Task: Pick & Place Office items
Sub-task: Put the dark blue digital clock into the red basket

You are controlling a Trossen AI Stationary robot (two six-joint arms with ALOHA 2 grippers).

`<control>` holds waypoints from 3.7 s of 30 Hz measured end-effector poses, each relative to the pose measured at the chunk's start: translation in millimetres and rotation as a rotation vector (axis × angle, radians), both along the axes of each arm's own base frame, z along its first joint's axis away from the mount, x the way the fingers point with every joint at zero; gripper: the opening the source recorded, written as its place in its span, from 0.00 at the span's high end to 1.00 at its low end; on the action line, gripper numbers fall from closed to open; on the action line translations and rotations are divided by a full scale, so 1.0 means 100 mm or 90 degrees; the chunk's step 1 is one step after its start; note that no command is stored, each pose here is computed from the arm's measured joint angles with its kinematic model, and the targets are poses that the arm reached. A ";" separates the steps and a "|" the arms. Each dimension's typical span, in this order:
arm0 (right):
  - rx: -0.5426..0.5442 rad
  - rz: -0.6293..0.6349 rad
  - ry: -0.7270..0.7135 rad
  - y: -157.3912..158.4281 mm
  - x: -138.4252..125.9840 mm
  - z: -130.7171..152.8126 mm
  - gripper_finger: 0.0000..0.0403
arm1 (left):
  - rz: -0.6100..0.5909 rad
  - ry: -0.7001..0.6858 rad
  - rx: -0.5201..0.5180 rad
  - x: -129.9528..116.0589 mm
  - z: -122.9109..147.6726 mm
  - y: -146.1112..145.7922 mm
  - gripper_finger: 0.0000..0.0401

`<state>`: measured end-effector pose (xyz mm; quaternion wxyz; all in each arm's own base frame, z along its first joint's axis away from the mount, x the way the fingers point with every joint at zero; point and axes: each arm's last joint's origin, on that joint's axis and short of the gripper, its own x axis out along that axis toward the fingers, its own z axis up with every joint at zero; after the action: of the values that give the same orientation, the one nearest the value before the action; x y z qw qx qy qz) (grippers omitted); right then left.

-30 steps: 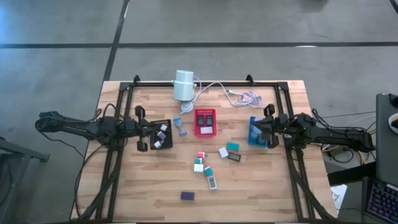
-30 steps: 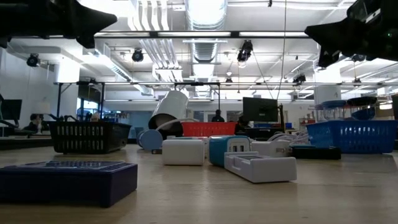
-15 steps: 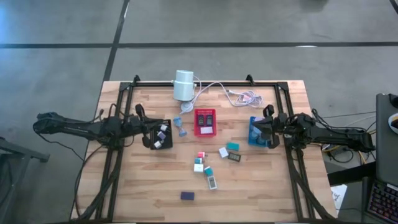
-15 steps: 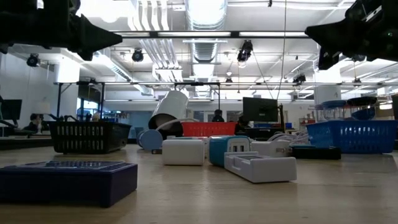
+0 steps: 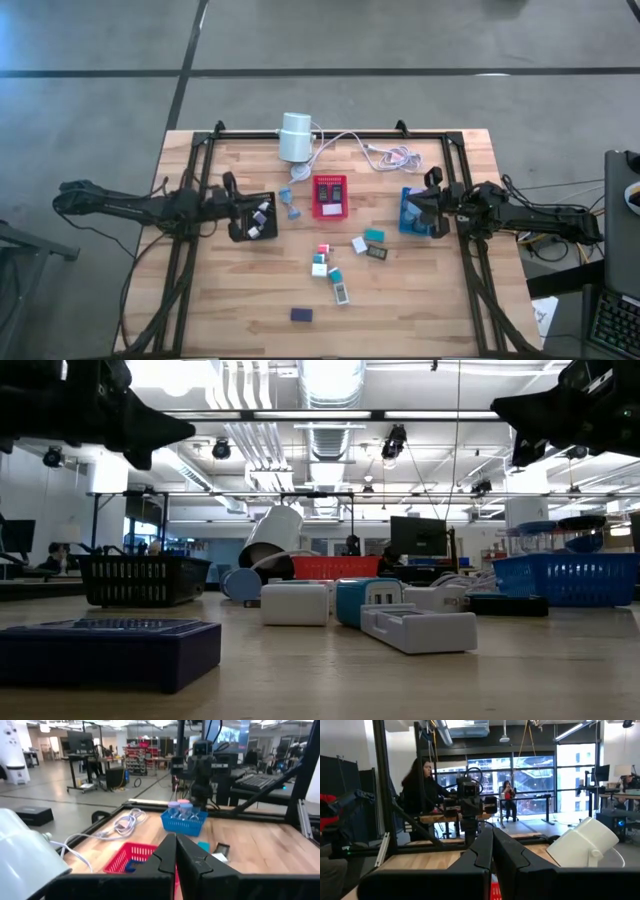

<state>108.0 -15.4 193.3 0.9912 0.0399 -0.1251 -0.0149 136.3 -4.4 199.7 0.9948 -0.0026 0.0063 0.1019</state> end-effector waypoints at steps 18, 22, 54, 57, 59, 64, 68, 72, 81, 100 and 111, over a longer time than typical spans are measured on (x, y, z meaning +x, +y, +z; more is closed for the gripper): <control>-0.009 -0.006 0.026 -0.01 0.03 -0.04 0.98 | -0.055 0.125 -0.067 0.42 -0.04 -0.07 0.97; -0.011 -0.006 0.027 -0.01 0.03 -0.04 0.98 | -0.077 0.143 -0.069 0.51 -0.03 -0.09 0.97; 0.007 -0.066 0.058 -0.04 0.04 -0.09 0.98 | -0.250 0.463 -0.192 1.19 -0.06 -0.98 0.97; 0.009 -0.073 0.058 -0.04 0.04 -0.09 0.98 | -0.263 0.470 -0.202 1.36 -0.03 -1.28 0.97; 0.012 -0.072 0.057 -0.04 0.04 -0.09 0.98 | -0.252 0.486 -0.208 1.46 -0.02 -1.45 0.97; 0.014 -0.070 0.057 -0.04 0.04 -0.09 0.98 | -0.187 0.571 -0.255 1.69 -0.04 -1.72 0.94; 0.019 -0.067 0.057 -0.04 0.04 -0.09 0.98 | -0.159 0.638 -0.255 1.83 -0.06 -1.92 0.85; 0.030 -0.064 0.059 -0.04 0.04 -0.09 0.98 | -0.192 0.704 -0.261 1.97 -0.06 -2.10 0.70; 0.036 -0.063 0.083 -0.04 0.05 -0.13 0.98 | -0.160 0.780 -0.222 2.13 -0.32 -2.23 0.30; 0.071 -0.057 0.146 -0.04 0.06 -0.24 0.98 | -0.140 0.855 -0.128 2.11 -0.75 -2.24 0.33; 0.071 -0.057 0.145 -0.04 0.06 -0.24 0.98 | -0.208 0.841 -0.149 2.10 -0.52 -2.20 0.71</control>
<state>113.8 -19.2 169.8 0.9936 0.0871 -0.0120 -0.0703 346.7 -223.9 147.6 0.7783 -0.0467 0.6222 -0.0705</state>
